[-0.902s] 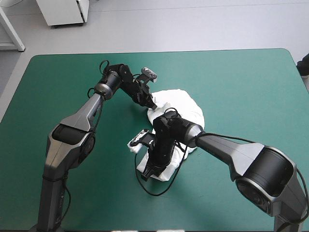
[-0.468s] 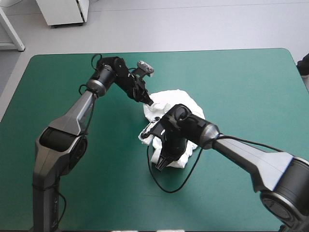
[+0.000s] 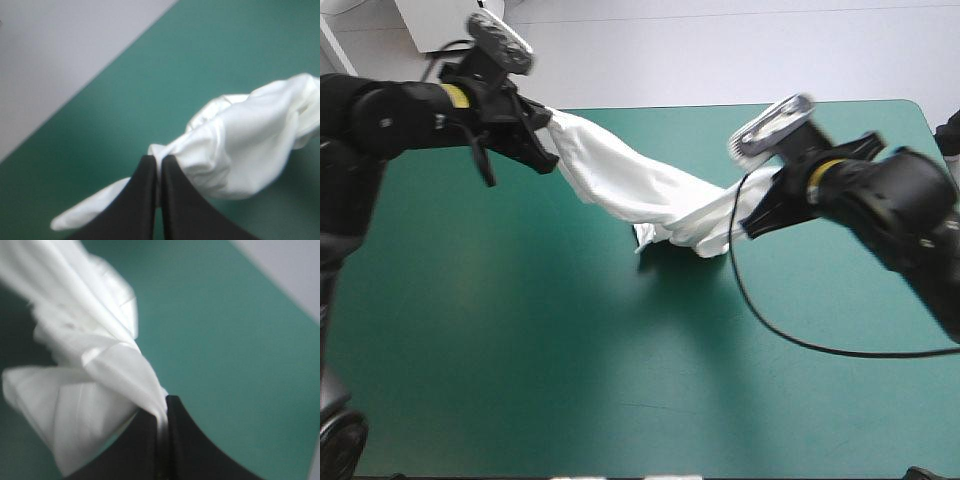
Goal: Fold the cloth
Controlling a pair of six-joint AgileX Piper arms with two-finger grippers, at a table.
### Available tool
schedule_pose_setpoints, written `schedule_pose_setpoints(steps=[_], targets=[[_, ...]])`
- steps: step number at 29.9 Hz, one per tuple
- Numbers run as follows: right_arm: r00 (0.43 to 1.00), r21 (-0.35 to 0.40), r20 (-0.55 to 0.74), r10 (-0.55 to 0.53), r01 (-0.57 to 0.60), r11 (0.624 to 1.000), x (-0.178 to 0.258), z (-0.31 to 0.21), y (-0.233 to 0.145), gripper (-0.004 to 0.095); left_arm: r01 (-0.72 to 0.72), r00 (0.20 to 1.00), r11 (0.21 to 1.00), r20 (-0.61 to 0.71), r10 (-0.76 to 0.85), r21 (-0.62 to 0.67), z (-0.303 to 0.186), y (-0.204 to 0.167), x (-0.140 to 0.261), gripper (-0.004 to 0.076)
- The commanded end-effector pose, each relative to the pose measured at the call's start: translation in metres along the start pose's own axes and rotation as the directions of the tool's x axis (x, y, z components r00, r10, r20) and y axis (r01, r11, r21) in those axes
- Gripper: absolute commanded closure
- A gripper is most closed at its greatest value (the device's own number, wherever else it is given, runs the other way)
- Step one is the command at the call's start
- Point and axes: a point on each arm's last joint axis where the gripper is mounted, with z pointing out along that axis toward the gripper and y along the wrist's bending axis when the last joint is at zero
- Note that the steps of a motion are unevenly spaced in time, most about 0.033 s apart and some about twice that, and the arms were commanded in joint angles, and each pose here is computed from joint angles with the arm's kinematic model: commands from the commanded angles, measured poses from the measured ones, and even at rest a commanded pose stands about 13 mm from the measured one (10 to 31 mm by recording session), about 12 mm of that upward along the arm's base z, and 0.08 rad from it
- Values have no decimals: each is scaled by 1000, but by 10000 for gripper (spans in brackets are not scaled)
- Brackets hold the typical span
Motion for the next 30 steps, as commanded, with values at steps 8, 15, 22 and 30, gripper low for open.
schedule_pose_setpoints(steps=[8,15,22,30], targets=[[837,170,521,167,-294,941,5,-175,-88,908,74,828,927,540,149,-369,-224,-29,6,746],[738,118,648,189,-342,932,11,-212,-99,908,127,733,886,644,219,-446,-288,-47,29,746],[628,-90,745,223,-236,967,6,-235,-86,906,109,679,926,708,196,-361,-298,-59,28,746],[705,-23,685,182,-229,973,-4,-214,-84,906,100,819,944,565,102,-316,-247,-41,17,746]])
